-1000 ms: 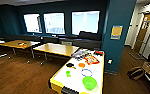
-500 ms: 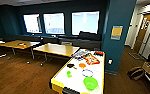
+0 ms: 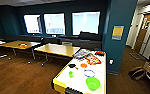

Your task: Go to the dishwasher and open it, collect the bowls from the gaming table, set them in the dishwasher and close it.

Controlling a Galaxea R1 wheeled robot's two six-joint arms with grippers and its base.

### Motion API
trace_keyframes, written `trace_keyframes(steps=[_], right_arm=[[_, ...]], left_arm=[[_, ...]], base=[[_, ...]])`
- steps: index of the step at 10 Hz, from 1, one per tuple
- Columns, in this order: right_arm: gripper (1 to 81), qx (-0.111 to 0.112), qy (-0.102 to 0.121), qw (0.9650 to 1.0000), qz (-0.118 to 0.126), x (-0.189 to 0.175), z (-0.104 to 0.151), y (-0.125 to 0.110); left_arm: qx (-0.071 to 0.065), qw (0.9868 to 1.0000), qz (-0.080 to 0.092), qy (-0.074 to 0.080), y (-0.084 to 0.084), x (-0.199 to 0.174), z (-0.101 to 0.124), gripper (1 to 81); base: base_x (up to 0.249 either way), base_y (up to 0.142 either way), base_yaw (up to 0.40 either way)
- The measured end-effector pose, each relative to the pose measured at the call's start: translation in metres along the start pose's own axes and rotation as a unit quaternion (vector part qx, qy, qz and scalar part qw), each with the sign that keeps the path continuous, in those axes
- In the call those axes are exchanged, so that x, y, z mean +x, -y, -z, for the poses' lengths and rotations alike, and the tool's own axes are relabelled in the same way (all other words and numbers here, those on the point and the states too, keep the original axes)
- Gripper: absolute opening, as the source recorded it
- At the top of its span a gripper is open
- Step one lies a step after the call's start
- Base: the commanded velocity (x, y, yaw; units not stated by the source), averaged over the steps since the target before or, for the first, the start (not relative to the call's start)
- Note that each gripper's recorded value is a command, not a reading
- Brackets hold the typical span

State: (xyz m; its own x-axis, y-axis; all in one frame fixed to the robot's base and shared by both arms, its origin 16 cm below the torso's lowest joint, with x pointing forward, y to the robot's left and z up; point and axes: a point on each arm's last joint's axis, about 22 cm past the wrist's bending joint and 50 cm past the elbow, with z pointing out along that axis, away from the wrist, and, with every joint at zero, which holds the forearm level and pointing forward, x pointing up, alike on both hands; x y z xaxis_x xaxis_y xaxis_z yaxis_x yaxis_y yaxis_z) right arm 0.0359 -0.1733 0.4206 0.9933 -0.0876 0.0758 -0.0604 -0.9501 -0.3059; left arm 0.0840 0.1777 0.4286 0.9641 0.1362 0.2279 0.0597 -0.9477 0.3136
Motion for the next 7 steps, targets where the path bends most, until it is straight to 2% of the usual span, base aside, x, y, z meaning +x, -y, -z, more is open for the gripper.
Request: trace_keyframes(steps=[3,5,7], right_arm=[[81.1,0.000,0.000,1.0000,0.000,-0.0001,0.0001,-0.0004],[81.1,-0.003,0.000,1.0000,0.000,0.0003,0.0010,-0.0046],[81.1,-0.002,0.002,1.0000,0.000,-0.0037,0.0006,-0.0021]], left_arm=[[0.002,1.0000,0.000,0.000,0.0024,0.0003,0.0005,81.1],[-0.003,1.0000,0.001,0.001,-0.0047,-0.0018,-0.0008,81.1],[0.000,1.0000,0.000,0.001,-0.0003,-0.0024,0.0005,81.1]], base=[[0.000,0.073,0.000],[0.091,0.073,0.000],[0.129,0.073,0.000]])
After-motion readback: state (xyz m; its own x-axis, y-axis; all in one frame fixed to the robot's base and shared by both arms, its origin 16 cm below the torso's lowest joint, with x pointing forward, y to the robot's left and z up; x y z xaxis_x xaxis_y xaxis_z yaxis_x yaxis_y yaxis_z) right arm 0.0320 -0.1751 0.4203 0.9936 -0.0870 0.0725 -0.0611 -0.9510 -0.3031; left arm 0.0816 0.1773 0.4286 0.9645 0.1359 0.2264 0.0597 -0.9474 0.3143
